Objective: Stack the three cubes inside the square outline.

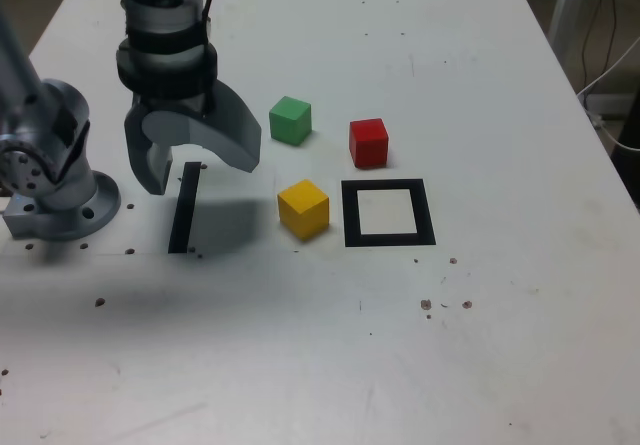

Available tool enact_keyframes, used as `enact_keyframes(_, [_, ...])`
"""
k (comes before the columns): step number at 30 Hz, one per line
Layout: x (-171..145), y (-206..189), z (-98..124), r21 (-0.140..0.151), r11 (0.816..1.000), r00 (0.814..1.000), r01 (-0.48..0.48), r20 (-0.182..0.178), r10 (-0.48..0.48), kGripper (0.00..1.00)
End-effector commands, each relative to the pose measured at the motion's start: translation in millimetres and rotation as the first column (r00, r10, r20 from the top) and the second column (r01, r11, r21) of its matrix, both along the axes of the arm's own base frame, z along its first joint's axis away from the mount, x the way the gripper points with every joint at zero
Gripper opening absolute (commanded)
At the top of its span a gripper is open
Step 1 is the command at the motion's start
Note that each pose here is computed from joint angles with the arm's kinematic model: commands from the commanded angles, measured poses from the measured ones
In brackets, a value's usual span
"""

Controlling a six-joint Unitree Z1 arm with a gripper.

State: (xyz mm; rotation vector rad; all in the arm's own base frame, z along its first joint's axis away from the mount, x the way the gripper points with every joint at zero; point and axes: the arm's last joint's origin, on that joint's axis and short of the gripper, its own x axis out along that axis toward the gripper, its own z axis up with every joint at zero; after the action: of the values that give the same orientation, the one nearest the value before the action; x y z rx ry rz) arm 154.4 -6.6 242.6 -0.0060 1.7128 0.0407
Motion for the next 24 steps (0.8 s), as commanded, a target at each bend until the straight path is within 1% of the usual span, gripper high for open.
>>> enact_keyframes(1, [1,0,0,0.003,1.0,1.0,0.0,0.002,0.0,0.99])
enact_keyframes(5, [2,0,0,0.005,1.0,1.0,-0.004,0.003,0.004,0.99])
enact_keyframes(9, [1,0,1,0.016,1.0,1.0,-0.017,-0.004,0.017,0.99])
enact_keyframes(12, [4,1,3,0.026,0.999,1.0,-0.019,-0.001,0.019,0.99])
enact_keyframes(16, [11,1,13,0.036,0.999,1.0,-0.018,0.004,0.018,0.99])
enact_keyframes(18, [15,1,21,0.046,0.999,1.0,-0.017,0.01,0.016,0.99])
enact_keyframes(19, [17,1,24,0.053,0.998,1.0,-0.016,0.016,0.015,0.99])
enact_keyframes(21, [24,2,30,0.069,0.997,0.999,-0.014,0.039,0.011,0.99])
enact_keyframes(24, [39,2,40,0.084,0.996,0.996,-0.006,0.092,-0.002,0.99])
